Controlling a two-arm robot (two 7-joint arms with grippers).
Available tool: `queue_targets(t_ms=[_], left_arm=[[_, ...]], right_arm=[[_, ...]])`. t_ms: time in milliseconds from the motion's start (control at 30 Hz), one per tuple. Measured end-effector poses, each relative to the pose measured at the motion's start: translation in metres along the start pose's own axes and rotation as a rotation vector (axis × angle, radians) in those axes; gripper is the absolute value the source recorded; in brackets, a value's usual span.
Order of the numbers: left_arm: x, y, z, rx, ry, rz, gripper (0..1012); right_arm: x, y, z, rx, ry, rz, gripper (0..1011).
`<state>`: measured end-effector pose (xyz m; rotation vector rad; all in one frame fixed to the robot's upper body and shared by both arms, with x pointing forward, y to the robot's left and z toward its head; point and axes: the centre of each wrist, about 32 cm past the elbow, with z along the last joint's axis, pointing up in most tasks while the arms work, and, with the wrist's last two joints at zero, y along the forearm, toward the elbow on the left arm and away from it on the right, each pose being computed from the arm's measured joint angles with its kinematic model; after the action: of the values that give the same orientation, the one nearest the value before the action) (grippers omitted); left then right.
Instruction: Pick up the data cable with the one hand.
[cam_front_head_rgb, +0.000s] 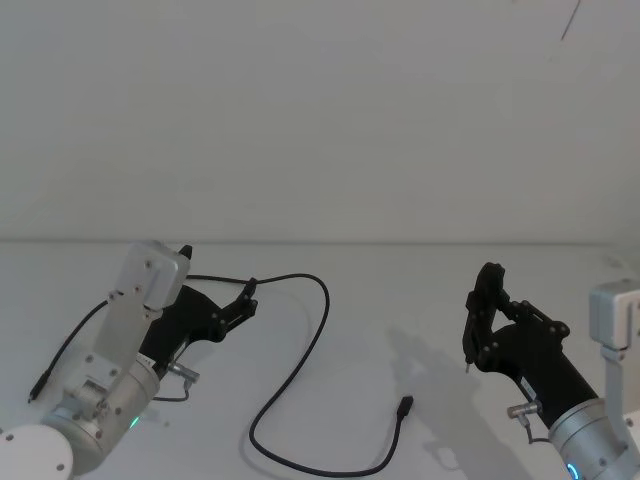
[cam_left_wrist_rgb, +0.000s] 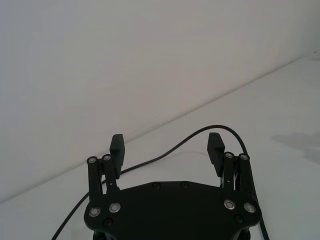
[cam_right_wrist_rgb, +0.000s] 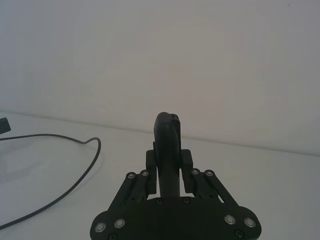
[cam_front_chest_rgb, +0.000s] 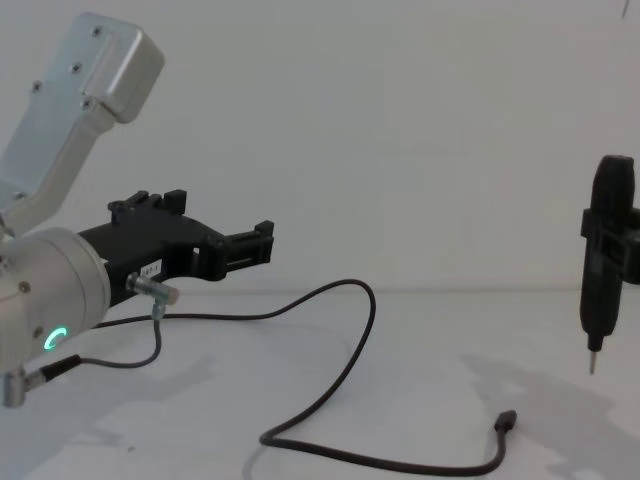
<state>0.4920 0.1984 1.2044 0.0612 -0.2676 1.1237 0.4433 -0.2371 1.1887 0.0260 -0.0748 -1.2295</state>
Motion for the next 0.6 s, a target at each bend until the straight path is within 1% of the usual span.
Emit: queue_targets(t_ms=[600], left_arm=[[0.0000,0.0000,0.0000,0.000,0.000,0.000,1001]], right_arm=[[0.0000,0.0000,0.0000,0.000,0.000,0.000,284]])
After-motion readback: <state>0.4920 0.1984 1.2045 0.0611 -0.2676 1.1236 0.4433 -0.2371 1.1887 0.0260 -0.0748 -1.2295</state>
